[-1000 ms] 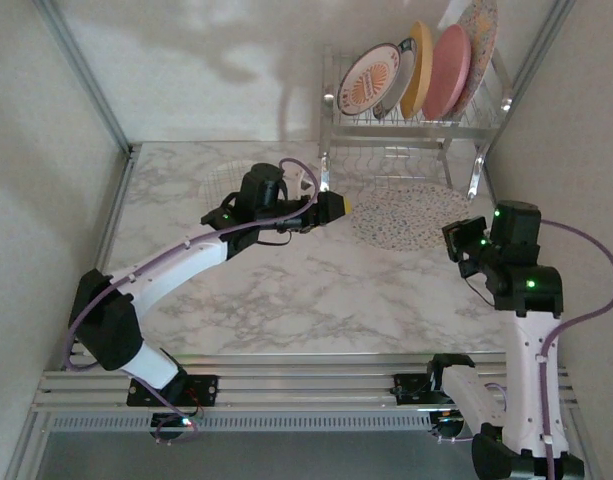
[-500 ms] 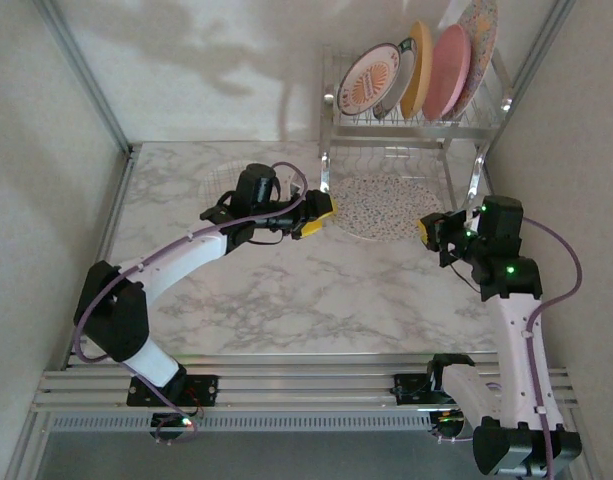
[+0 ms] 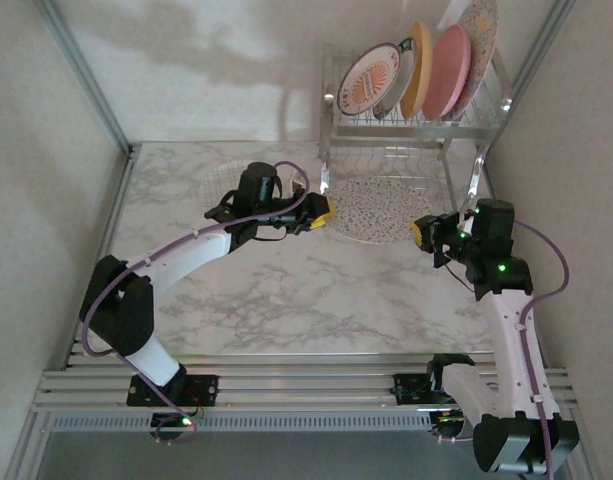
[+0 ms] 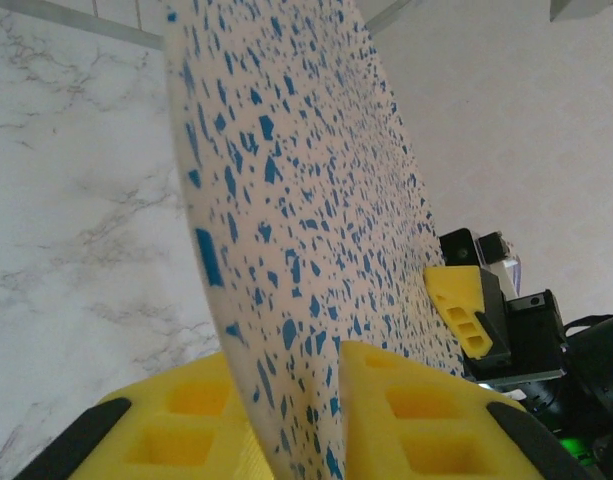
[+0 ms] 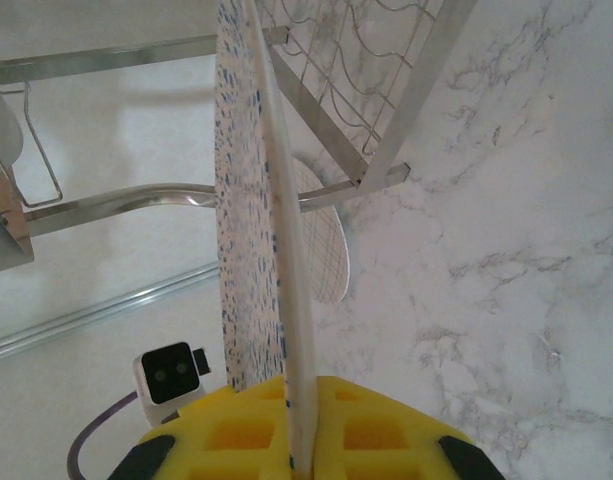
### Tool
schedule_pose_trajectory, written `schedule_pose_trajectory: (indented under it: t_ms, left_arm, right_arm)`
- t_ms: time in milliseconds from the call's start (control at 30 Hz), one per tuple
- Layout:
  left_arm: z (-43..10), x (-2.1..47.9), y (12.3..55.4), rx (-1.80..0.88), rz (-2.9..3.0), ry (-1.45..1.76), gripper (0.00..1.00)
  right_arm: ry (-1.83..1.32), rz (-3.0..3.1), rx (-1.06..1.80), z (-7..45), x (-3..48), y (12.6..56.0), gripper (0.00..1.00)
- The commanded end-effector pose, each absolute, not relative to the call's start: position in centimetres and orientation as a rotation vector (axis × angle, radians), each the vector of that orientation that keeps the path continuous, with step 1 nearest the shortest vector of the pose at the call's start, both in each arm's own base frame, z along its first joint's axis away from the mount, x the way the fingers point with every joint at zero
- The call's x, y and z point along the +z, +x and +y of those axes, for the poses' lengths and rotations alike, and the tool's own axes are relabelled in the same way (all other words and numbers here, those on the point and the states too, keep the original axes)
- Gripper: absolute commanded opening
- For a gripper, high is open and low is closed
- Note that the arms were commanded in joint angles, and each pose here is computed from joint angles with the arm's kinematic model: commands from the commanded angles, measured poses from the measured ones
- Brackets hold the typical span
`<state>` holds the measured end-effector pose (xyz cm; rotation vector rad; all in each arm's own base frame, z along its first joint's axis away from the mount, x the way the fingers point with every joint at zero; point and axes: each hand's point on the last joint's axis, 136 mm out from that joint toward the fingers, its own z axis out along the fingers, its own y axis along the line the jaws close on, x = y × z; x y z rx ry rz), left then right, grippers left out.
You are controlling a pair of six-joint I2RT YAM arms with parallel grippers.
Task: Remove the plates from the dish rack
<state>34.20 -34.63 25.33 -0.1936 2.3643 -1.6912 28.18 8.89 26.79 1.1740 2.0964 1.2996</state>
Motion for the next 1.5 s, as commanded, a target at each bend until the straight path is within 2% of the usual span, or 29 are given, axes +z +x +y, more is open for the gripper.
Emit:
schedule_pose_trajectory:
  t_ms: [0, 133, 267, 400, 533, 733, 800, 933, 1000, 1067, 1233, 1467]
  left_arm:
    - [-35.4, 26.7, 33.9, -1.758, 2.315, -0.115, 0.25]
    - [-35.6, 27.0, 33.7, -1.784, 2.310, -0.093, 0.26]
    - [-35.7, 26.9, 33.7, -1.779, 2.322, -0.094, 0.33]
    - [-35.7, 26.8, 33.8, -1.774, 2.321, -0.093, 0.21]
    - [-35.6, 26.9, 33.9, -1.771, 2.320, -0.095, 0.02]
    - [-35.2, 26.7, 33.3, -1.744, 2.351, -0.081, 0.00]
    - [-34.7, 27.1, 32.9, -1.726, 2.346, -0.063, 0.00]
    - [-32.9, 28.7, 32.0, -1.719, 2.287, -0.054, 0.00]
    - [-31.5, 29.1, 31.7, -1.700, 2.262, -0.074, 0.00]
    - [-29.4, 29.3, 31.5, -1.665, 2.231, -0.140, 0.00]
    - [-22.7, 28.1, 31.5, -1.614, 2.139, -0.385, 0.00]
    - [-12.6, 24.9, 33.4, -1.470, 1.925, -0.784, 0.00]
  right_arm:
    - [1.070, 2.080, 1.422, 10.3, 28.7, 28.4, 0.00]
    - [1.058, 2.104, 1.427, 10.7, 28.2, 28.5, 0.00]
    - [1.062, 2.108, 1.419, 10.7, 27.9, 28.6, 0.00]
    - [1.062, 2.104, 1.421, 10.7, 27.9, 28.8, 0.00]
    - [1.055, 2.112, 1.410, 10.7, 27.9, 28.8, 0.00]
    - [1.033, 2.142, 1.350, 10.4, 27.8, 28.4, 0.00]
    - [1.000, 2.168, 1.288, 10.0, 28.0, 28.0, 0.17]
    - [0.944, 2.194, 1.152, 8.9, 28.5, 26.9, 0.57]
    - [0.913, 2.202, 1.103, 8.5, 28.8, 26.5, 0.67]
    - [0.841, 2.211, 1.068, 8.4, 29.4, 26.3, 0.72]
    - [0.636, 2.212, 0.998, 8.7, 30.7, 26.1, 0.75]
    - [0.063, 2.106, 0.776, 12.8, 33.4, 25.8, 0.74]
